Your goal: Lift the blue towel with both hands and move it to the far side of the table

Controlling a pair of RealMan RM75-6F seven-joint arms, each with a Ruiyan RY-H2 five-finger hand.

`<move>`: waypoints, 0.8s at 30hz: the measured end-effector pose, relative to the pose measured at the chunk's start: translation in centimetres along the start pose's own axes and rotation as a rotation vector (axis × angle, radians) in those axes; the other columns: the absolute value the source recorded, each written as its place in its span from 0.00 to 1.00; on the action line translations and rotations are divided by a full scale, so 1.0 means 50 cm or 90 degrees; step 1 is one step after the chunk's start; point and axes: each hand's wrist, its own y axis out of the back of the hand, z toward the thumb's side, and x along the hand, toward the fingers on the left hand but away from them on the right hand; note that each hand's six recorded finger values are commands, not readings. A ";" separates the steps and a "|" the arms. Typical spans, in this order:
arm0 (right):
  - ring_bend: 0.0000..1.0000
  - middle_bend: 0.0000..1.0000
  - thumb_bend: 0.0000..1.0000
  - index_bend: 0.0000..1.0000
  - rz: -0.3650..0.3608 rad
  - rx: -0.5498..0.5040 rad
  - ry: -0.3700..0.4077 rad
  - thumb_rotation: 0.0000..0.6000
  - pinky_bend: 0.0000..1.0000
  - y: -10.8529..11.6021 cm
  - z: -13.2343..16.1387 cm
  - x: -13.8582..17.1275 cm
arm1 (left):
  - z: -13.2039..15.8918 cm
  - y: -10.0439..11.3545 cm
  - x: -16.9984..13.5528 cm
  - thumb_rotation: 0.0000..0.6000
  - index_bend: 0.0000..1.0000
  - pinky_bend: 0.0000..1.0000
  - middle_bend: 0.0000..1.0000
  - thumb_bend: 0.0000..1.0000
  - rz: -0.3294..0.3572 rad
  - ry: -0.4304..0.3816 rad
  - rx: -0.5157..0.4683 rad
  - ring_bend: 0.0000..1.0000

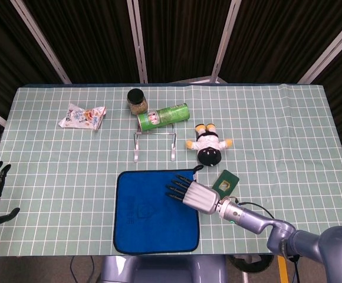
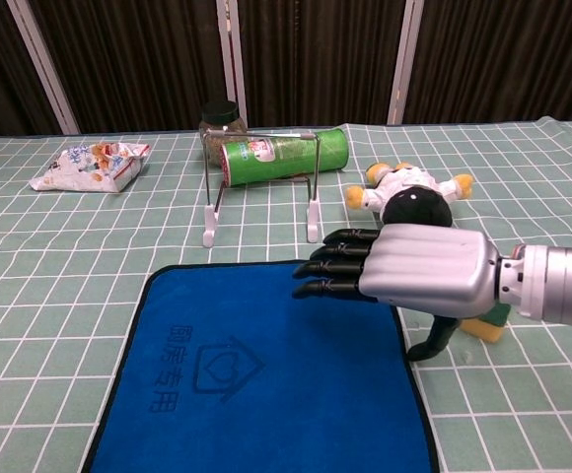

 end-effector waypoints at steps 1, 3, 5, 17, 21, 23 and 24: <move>0.00 0.00 0.00 0.03 -0.002 -0.002 -0.001 1.00 0.00 0.001 0.000 -0.001 | 0.000 0.000 0.000 1.00 0.00 0.00 0.00 0.01 0.000 0.000 0.000 0.00; 0.00 0.00 0.00 0.03 -0.005 -0.008 -0.002 1.00 0.00 0.003 0.001 -0.002 | 0.000 -0.001 0.000 1.00 0.00 0.00 0.00 0.01 0.000 0.000 0.000 0.00; 0.00 0.00 0.00 0.03 -0.008 -0.013 -0.001 1.00 0.00 0.005 0.006 -0.006 | 0.001 -0.002 0.001 1.00 0.00 0.00 0.00 0.01 -0.002 0.000 0.001 0.00; 0.00 0.00 0.19 0.21 -0.014 -0.033 0.004 1.00 0.00 0.000 0.023 -0.020 | 0.001 -0.002 0.002 1.00 0.00 0.00 0.00 0.01 -0.002 0.000 0.001 0.00; 0.00 0.00 0.27 0.32 -0.023 -0.049 0.005 1.00 0.00 0.001 0.024 -0.021 | 0.001 -0.002 0.002 1.00 0.00 0.00 0.00 0.01 -0.002 0.000 0.001 0.00; 0.00 0.00 0.30 0.36 -0.023 -0.055 0.005 1.00 0.00 -0.002 0.025 -0.022 | 0.001 -0.003 0.002 1.00 0.00 0.00 0.00 0.01 -0.003 0.000 0.001 0.00; 0.00 0.00 0.31 0.37 -0.023 -0.057 0.006 1.00 0.00 -0.002 0.025 -0.022 | 0.001 -0.003 0.002 1.00 0.00 0.00 0.00 0.01 -0.003 0.000 0.000 0.00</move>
